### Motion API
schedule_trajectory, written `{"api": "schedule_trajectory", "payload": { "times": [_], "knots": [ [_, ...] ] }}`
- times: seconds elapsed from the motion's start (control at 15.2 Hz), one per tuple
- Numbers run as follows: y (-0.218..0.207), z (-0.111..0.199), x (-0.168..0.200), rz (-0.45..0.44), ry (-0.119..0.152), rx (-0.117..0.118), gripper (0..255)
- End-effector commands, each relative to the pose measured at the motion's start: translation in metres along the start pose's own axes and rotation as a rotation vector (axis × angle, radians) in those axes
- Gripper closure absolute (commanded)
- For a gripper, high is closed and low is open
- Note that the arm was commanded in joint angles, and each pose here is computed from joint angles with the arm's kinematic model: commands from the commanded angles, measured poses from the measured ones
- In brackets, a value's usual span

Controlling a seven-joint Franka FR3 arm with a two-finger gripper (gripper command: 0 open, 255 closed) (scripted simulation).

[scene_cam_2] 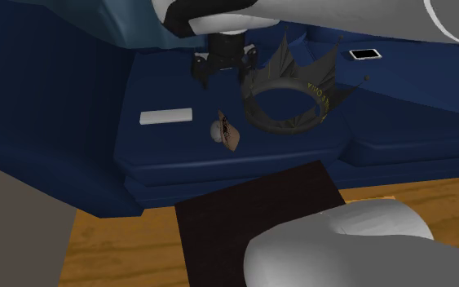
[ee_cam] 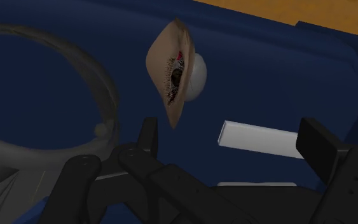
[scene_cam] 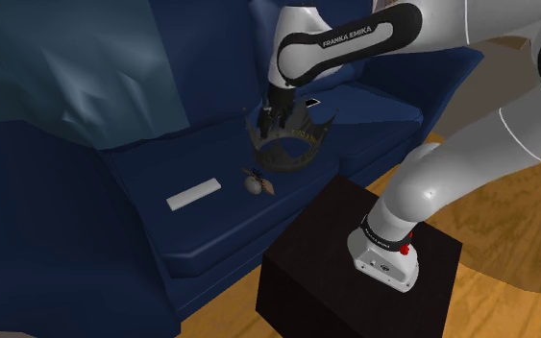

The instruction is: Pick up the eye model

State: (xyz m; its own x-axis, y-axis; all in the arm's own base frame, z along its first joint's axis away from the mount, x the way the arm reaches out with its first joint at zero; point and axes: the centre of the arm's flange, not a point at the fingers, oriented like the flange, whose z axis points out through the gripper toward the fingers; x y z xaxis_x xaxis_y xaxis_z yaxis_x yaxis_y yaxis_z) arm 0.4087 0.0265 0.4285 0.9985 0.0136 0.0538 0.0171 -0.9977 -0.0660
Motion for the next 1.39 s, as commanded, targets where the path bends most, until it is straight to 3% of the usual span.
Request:
{"api": "schedule_trajectory", "payload": {
  "times": [0.0,0.92,1.32],
  "knots": [
    [0.0,0.025,0.009,0.012,-0.004,0.0,0],
    [0.029,0.2,0.065,0.098,-0.043,-0.001,0],
    [0.033,0.236,0.067,0.102,-0.045,-0.001,0]
  ]
}}
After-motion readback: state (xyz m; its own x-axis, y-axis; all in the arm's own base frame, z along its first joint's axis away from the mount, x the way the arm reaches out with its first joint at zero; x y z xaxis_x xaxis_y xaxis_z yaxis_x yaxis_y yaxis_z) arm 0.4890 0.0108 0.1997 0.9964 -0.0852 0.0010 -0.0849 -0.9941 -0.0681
